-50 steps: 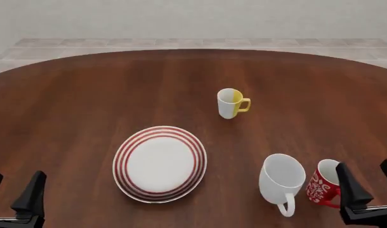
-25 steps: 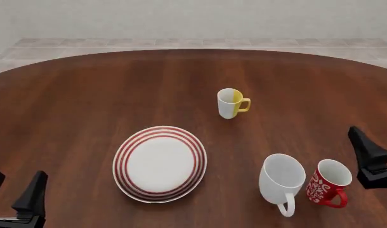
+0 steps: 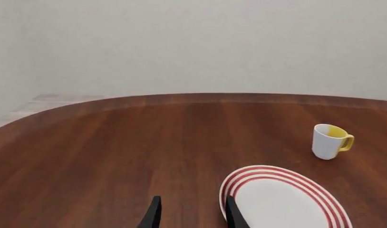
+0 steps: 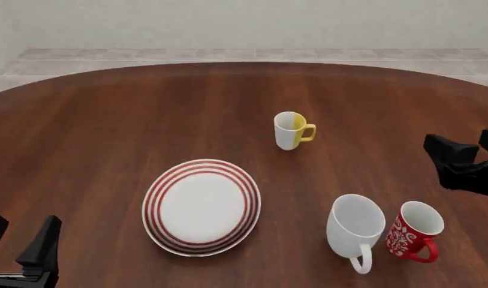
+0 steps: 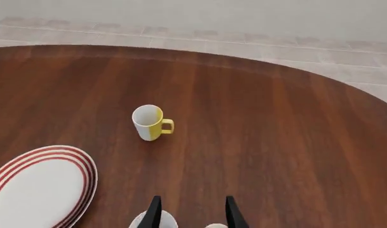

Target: Pick up the red mug and put it on the plate

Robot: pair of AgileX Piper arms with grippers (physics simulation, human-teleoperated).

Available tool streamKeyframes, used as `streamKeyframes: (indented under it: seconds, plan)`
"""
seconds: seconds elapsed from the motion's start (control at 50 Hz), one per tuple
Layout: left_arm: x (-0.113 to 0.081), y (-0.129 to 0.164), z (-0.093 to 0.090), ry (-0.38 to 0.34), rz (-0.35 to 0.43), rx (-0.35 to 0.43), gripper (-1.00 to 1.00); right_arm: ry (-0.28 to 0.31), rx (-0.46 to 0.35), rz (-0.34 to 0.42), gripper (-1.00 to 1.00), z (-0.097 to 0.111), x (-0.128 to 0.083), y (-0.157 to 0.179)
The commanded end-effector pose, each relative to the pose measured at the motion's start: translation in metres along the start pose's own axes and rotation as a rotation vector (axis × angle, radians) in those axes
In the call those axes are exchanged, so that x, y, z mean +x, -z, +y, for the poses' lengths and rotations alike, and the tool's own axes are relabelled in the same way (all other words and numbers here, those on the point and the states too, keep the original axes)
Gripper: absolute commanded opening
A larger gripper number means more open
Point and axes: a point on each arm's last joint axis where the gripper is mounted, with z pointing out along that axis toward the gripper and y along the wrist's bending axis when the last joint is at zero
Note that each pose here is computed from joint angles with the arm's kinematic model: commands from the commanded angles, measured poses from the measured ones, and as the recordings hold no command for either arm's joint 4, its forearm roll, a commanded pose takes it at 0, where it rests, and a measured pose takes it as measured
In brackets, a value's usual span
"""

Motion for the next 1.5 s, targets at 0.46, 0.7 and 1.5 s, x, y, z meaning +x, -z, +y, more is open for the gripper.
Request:
streamKeyframes:
  seconds: [0.46, 0.7, 1.5]
  plan:
    - [0.001, 0.002, -0.001, -0.001, -0.002, 0.021, 1.0, 0.062, 0.114, 0.258, 1.0, -0.018, 0.041, -0.016]
    - [0.0, 0.002, -0.001, 0.003, -0.005, 0.019, 1.0, 0.038, 0.125, 0.298, 1.0, -0.018, 0.059, -0.013]
    - [0.0, 0.002, -0.002, -0.007, -0.011, 0.033, 1.0, -0.084, 0.139, 0.411, 1.0, -0.016, 0.131, -0.03]
